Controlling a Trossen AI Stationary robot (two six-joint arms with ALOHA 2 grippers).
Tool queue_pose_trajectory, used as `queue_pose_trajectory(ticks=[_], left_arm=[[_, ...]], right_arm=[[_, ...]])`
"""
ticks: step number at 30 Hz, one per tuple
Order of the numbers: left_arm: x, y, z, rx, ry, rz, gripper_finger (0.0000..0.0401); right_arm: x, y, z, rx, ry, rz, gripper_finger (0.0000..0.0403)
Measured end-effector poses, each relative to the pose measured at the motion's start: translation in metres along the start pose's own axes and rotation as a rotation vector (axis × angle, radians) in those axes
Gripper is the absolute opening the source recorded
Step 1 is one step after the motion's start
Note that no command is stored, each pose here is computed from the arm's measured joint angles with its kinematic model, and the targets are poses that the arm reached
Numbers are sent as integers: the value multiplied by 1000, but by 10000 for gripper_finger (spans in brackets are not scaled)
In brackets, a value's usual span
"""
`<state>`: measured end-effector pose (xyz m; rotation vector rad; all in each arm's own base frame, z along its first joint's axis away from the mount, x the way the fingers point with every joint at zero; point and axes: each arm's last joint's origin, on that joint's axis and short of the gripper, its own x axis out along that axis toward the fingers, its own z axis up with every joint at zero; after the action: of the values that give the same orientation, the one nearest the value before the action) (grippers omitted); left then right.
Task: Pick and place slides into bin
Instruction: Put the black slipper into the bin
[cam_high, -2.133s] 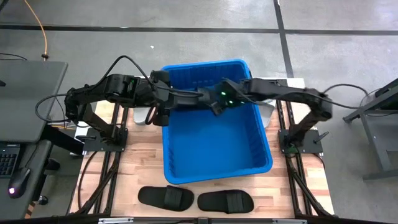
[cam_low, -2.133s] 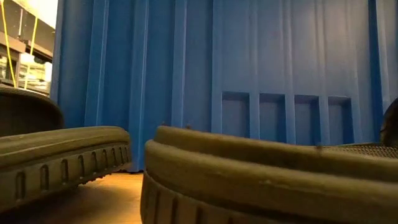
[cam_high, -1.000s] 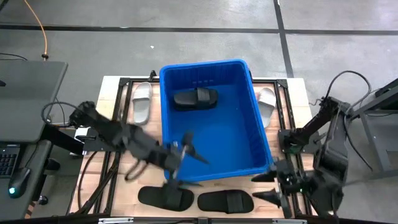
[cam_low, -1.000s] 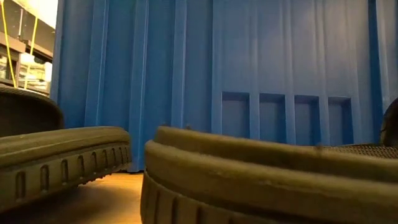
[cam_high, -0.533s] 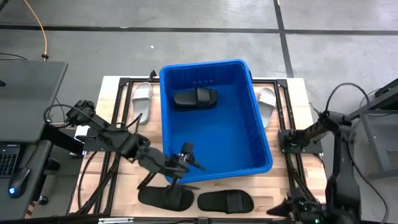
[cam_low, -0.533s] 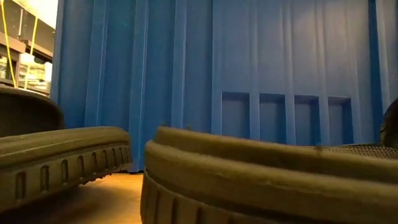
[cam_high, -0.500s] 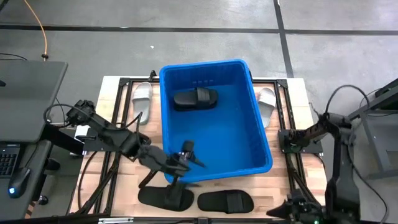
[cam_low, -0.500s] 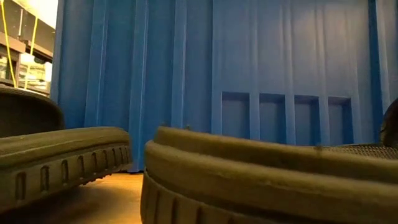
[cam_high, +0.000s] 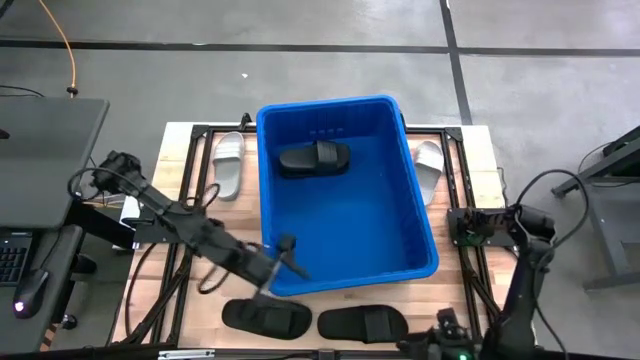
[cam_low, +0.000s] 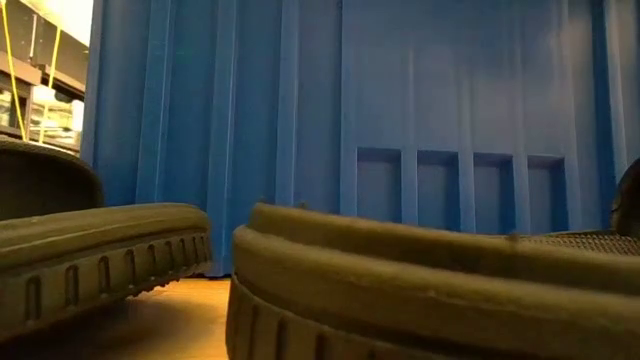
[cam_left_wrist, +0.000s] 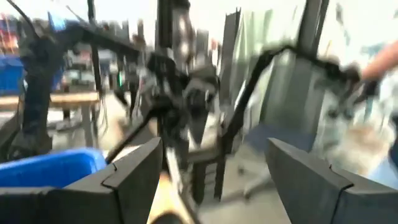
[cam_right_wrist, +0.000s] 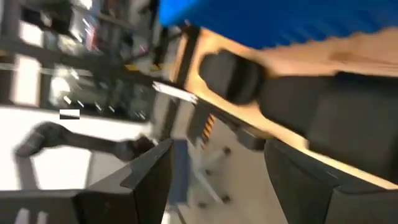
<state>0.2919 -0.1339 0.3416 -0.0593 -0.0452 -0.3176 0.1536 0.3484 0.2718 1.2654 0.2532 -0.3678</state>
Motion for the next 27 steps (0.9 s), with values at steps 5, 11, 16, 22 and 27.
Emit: queue_pose_trajectory(ticks=[5,11,16,22,27], left_arm=[[-44,3,13,-17,-215,0,276],[-80,-2,19,59,-154,-71,276],[-97,-4,15,87,-67,-36,276],[-109,0,7,76,-59,-27,276],[-114,1,9,49,-72,-29,276]], right_arm=[[21,6,1,18,40,-58,238],[39,-3,-16,82,78,-90,238],[51,-27,-44,122,134,-144,238],[65,-49,-57,63,135,-207,238],[64,-57,-53,-17,121,-270,233]])
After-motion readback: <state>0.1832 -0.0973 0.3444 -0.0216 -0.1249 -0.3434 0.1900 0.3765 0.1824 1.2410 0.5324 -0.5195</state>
